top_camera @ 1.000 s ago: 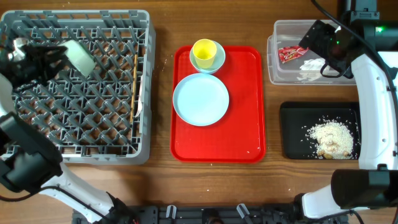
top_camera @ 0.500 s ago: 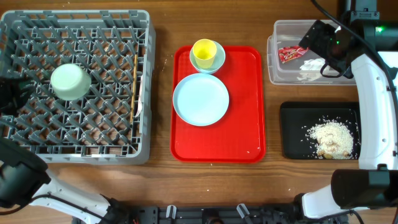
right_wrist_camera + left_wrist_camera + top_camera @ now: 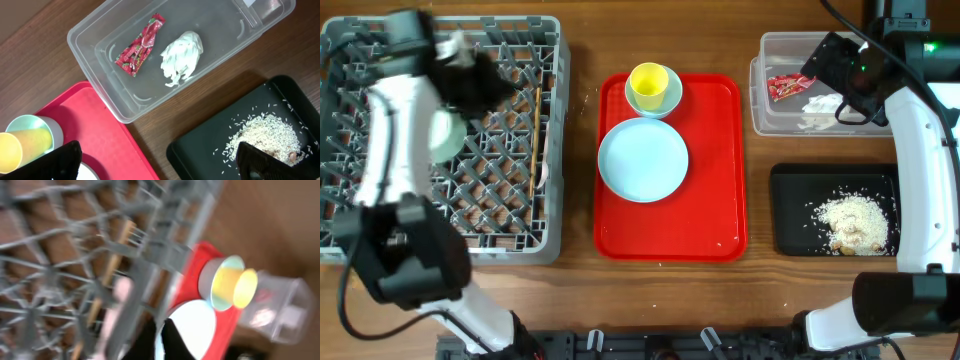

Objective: Sort waste into correct bins and load items into the dishwasher rack
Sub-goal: 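Grasp the light-blue plate edge with the left gripper and lift it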

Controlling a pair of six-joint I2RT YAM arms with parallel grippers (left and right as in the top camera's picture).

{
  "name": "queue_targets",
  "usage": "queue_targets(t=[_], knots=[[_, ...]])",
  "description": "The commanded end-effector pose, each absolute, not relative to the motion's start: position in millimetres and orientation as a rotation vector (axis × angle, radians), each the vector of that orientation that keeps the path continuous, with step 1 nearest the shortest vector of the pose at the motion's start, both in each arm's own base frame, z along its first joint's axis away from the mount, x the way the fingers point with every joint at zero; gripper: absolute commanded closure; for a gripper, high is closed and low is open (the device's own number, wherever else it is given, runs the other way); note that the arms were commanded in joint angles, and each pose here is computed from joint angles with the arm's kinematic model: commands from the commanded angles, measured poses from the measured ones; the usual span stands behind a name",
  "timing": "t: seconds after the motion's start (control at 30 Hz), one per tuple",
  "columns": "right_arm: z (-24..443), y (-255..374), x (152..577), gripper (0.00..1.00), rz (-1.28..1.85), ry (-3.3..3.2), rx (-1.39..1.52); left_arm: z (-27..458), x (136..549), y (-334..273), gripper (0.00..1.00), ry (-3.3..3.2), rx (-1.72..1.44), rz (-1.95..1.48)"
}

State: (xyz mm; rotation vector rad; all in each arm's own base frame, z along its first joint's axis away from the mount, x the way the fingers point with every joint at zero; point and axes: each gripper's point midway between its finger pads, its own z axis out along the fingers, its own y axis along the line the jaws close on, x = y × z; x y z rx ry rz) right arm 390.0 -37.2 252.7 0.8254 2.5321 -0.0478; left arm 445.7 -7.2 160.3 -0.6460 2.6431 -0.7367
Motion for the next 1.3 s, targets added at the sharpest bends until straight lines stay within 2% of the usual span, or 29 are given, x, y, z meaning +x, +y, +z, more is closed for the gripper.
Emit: queue_targets(t=[0.0, 0.03, 0.07, 0.1, 0.27, 0.3, 0.43, 0.5, 0.73, 0.83, 1.03, 1.17, 1.27], knots=[[259.6, -39.0, 390.8, 0.0, -0.063, 2.516, 0.801, 212.7, 430.6, -59.4, 0.7, 2.592, -0.357, -0.459], [259.6, -39.0, 390.8, 0.01, -0.063, 2.516, 0.801, 218.0, 423.5, -78.6, 0.5, 2.598, -0.293, -0.443], [259.6, -39.0, 390.8, 0.0, -0.063, 2.516, 0.801, 220.7, 411.9, -109.4, 0.19, 2.619, -0.195, -0.457], [259.6, -39.0, 390.8, 0.0, -0.063, 2.516, 0.801, 220.1, 404.0, -130.7, 0.08, 2.636, -0.127, -0.473], [259.6, -39.0, 390.8, 0.0, -0.063, 2.516, 0.801, 187.1, 360.6, -231.5, 0.08, 2.748, 0.213, -0.507], [259.6, -39.0, 390.8, 0.0, -0.063, 2.516, 0.801, 173.0, 352.3, -249.4, 0.13, 2.775, 0.276, -0.479], [259.6, -39.0, 390.8, 0.0, -0.063, 2.516, 0.801, 116.2, 333.5, -288.3, 0.45, 2.843, 0.427, -0.285], [259.6, -38.8, 390.9, 0.0, -0.063, 2.516, 0.8, 92.0, 326.1, -298.8, 0.53, 2.876, 0.444, -0.22], [259.6, -38.8, 390.9, 0.0, -0.063, 2.516, 0.801, 33.2, 324.6, -303.9, 0.57, 2.865, 0.526, 0.063], [259.6, -38.8, 390.9, 0.01, -0.063, 2.516, 0.8, 21.3, 323.4, -310.4, 0.62, 2.849, 0.583, 0.087], [259.6, -39.0, 390.8, 0.0, -0.063, 2.516, 0.801, 1.4, 324.9, -315.2, 0.66, 2.809, 0.626, 0.171], [259.6, -38.8, 390.9, 0.0, -0.063, 2.516, 0.8, -11.1, 326.2, -312.7, 0.84, 2.811, 0.63, 0.21], [259.6, -39.0, 390.8, 0.0, -0.063, 2.516, 0.801, -27.1, 326.7, -313.0, 0.91, 2.816, 0.636, 0.232]])
